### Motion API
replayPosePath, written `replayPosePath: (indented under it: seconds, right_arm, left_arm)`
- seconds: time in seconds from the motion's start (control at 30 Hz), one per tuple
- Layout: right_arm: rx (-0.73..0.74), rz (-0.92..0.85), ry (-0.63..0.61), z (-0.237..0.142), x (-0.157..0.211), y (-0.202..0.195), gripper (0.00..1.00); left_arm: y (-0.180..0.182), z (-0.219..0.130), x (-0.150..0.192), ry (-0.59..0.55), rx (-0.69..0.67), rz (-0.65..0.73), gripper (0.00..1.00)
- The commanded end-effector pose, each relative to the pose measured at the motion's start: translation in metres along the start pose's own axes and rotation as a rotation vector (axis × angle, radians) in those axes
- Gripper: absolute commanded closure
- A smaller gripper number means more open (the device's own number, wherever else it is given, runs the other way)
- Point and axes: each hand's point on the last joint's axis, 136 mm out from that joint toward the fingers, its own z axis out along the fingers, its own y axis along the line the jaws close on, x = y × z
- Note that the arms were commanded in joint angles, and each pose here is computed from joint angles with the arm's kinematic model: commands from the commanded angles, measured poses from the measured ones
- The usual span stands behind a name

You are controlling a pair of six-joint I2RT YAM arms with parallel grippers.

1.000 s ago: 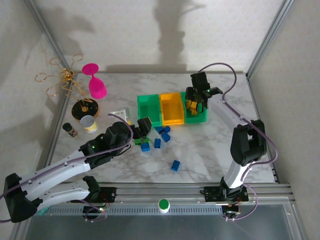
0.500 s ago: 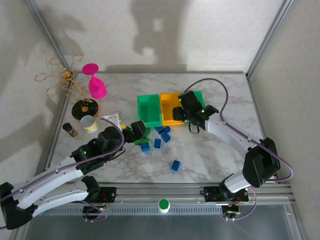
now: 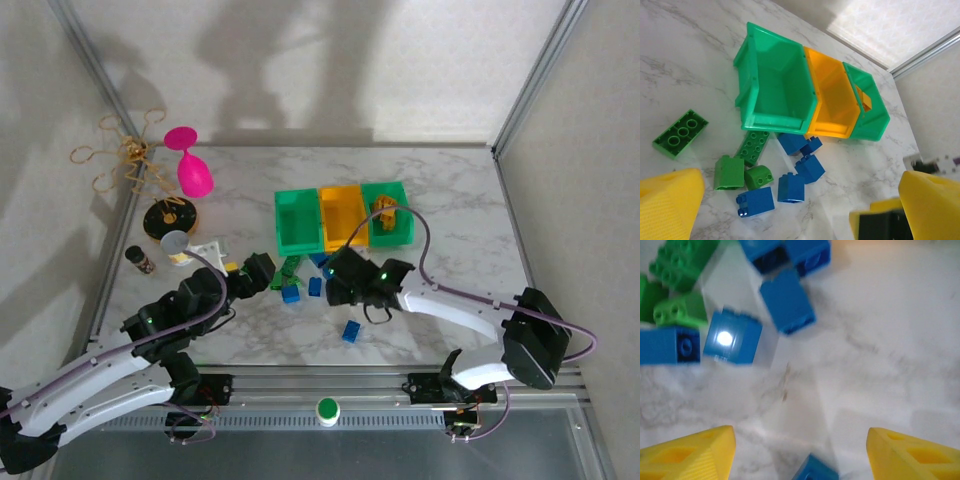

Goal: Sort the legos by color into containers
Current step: Pick up the lego from the bottom-center of the table.

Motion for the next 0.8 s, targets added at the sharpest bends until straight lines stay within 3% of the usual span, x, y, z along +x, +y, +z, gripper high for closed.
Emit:
replayPosePath:
  seconds: [0.0, 0.17, 0.37, 0.77]
  right_arm:
    - [0.067, 0.135, 0.006, 0.001, 0.025, -0.006, 0.28]
    - [0.126, 0.159, 0.033, 0.006, 0.058, -0.011, 0.25]
    - [0.089, 0.182, 0.094, 0.018, 0.087, -0.006, 0.25]
    - [0.091, 0.139, 0.130, 0.041, 0.095, 0.009, 0.30]
  left_arm:
    - [0.020, -0.001, 0.008, 0.020, -0.063, 0.003, 0.00]
    - [0.023, -0.002, 0.014, 0.045, -0.071, 0.013, 0.01]
    - [0.023, 0.000, 0.018, 0.052, -0.057, 0.000, 0.00]
    - [0.024, -0.001, 0.017, 0.049, -0.062, -0.002, 0.00]
